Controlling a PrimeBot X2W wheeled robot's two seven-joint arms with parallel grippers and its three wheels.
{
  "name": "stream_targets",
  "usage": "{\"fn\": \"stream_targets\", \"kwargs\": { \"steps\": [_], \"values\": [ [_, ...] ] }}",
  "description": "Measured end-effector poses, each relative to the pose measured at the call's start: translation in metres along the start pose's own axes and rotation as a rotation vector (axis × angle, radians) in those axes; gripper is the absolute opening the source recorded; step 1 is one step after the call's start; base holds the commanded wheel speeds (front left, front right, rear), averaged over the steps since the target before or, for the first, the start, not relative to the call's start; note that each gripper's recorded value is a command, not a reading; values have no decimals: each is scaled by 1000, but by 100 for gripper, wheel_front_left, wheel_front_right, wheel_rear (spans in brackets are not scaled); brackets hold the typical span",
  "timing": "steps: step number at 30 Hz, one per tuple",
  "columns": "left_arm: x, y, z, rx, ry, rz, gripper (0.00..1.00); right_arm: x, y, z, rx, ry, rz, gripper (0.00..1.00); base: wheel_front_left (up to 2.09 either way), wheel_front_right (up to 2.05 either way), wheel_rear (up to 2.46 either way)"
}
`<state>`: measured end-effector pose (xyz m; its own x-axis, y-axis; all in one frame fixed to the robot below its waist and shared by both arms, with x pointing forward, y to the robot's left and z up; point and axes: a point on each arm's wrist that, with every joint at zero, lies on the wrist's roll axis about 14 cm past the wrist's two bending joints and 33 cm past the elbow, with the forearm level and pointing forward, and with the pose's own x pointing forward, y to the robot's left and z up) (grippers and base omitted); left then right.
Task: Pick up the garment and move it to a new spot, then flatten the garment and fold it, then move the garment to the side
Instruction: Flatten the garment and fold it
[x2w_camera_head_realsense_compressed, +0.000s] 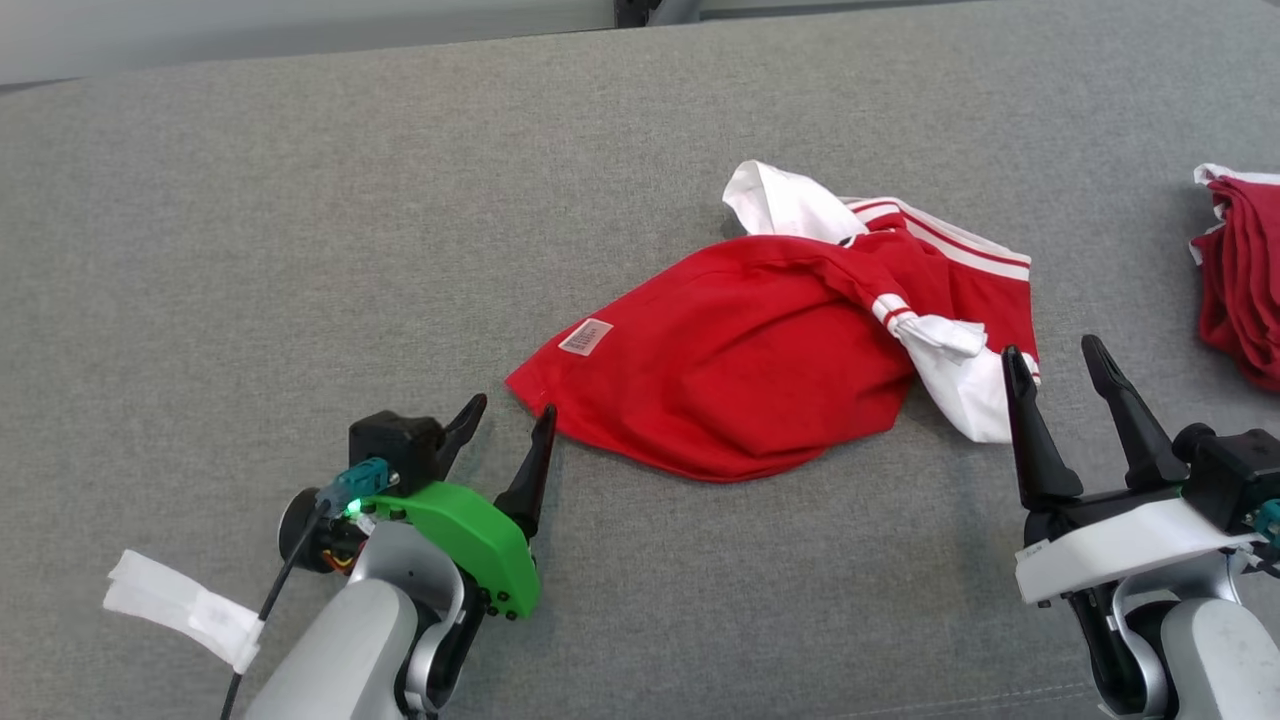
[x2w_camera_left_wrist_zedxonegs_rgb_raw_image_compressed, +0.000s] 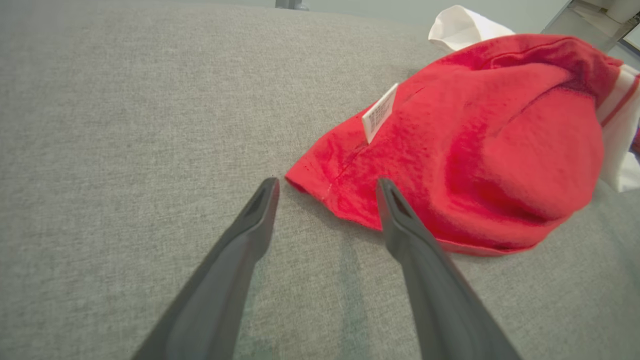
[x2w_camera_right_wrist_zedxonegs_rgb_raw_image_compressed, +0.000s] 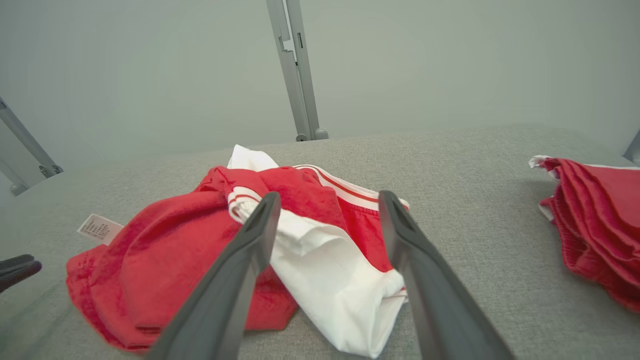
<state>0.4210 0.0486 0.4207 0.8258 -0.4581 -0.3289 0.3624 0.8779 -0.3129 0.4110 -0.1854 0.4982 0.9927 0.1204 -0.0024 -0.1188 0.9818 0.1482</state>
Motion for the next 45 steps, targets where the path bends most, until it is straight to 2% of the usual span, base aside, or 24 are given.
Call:
{"fn": "stream_targets", "kwargs": {
  "steps": [6, 7, 9, 10, 17, 21, 30, 37, 38, 39, 40, 41, 42, 45],
  "values": [
    [19, -1, -23, -35, 81, -28, 100, -2, -13, -13, 2, 34, -40, 100, 0, 0, 0],
    [22, -2, -25, -36, 83, -30, 74, -2, -16, -15, 2, 39, -47, 100, 0, 0, 0],
    [25, -2, -26, -39, 83, -37, 10, -4, -20, -18, 5, 49, -59, 100, 0, 0, 0],
    [26, -2, -27, -42, 86, -39, 0, -4, -22, -19, 4, 53, -64, 100, 0, 0, 0],
    [31, 3, -25, -35, 65, -29, 0, -7, -39, -25, -25, 84, -94, 100, 0, 0, 0],
    [30, 7, -25, -30, 58, -20, 0, -6, -40, -39, -56, 151, -63, 100, 0, 0, 0],
    [26, 17, -20, -19, 39, 6, 0, 28, 2, -47, -55, 161, 111, 100, 0, 0, 0],
    [22, 22, -19, -12, 30, 22, 0, 41, 21, -66, -33, 215, 176, 100, 0, 0, 0],
    [21, 23, -19, -10, 29, 24, 0, 42, 22, -70, -30, 227, 181, 88, 0, 0, 0],
    [21, 23, -18, -9, 25, 25, 0, 43, 23, -72, -28, 235, 186, 42, 0, 0, 0],
    [21, 24, -16, -4, 17, 26, 0, 44, 24, -74, -26, 237, 190, 23, 0, 0, 0],
    [21, 24, -15, -1, 11, 29, 0, 45, 25, -74, -23, 233, 192, 23, 0, 0, 0],
    [21, 25, -13, 1, 3, 32, 0, 46, 26, -73, -20, 227, 195, 0, 0, 0, 0],
    [20, 26, -7, 7, -23, 36, 0, 48, 26, -70, -16, 208, 198, 0, 0, 0, 0]
  ]
}}
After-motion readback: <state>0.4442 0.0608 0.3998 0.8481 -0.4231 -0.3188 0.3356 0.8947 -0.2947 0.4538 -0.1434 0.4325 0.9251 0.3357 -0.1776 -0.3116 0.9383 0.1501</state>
